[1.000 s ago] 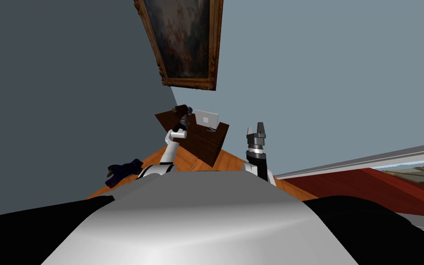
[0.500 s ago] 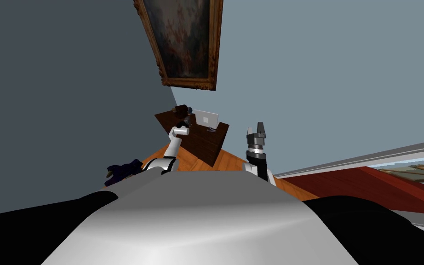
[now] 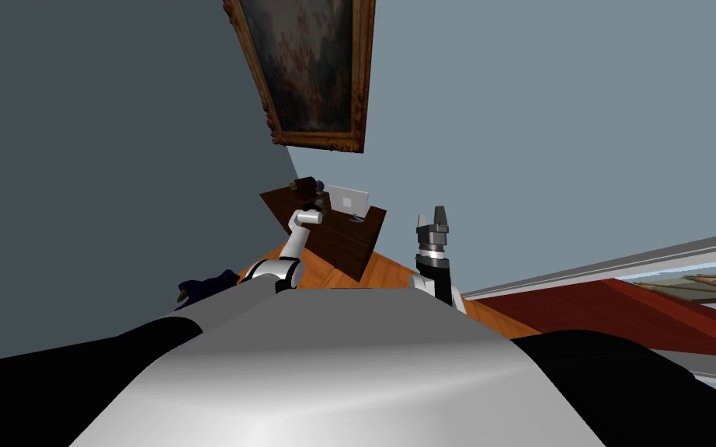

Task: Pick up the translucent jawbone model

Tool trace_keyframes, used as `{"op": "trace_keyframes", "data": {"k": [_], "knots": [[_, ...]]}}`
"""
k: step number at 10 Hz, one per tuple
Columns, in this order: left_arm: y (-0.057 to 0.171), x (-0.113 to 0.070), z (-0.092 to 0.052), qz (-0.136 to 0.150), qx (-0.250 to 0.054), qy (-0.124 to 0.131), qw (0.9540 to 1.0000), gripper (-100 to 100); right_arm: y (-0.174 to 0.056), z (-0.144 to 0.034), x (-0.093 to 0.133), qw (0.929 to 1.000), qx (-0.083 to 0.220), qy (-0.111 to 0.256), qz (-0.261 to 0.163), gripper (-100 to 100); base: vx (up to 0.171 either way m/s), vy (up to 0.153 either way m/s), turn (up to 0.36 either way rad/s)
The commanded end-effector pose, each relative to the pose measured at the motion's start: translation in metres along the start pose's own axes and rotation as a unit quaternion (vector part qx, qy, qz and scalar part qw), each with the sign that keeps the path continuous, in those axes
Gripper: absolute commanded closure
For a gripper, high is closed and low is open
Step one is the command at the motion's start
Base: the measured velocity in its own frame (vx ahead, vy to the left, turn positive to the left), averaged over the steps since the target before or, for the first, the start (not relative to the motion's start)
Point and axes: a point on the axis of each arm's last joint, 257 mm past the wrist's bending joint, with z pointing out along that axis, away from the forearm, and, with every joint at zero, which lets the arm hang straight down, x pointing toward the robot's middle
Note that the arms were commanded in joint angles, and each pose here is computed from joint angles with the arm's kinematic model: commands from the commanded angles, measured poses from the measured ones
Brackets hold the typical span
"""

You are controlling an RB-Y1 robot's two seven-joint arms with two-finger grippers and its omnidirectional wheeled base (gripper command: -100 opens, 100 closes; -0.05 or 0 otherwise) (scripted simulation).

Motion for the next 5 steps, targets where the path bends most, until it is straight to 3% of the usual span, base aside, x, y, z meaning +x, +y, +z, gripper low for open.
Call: {"op": "trace_keyframes", "data": {"k": [1, 4, 5], "knots": [[0.005, 0.013, 0.006, -0.007, -0.028, 0.006, 0.9996, -100, 0.0, 0.0, 0.0, 1.0, 0.0, 0.0, 0.0, 0, 0.008, 0.002, -0.042], [0.027, 0.02, 0.013, -0.013, -0.078, 0.006, 0.9968, -100, 0.0, 0.0, 0.0, 1.0, 0.0, 0.0, 0.0, 0, 0.011, 0.002, -0.026], [0.029, 0.032, 0.016, -0.017, -0.097, 0.012, 0.995, -100, 0.0, 0.0, 0.0, 1.0, 0.0, 0.0, 0.0, 0, 0.017, 0.001, -0.049]]}}
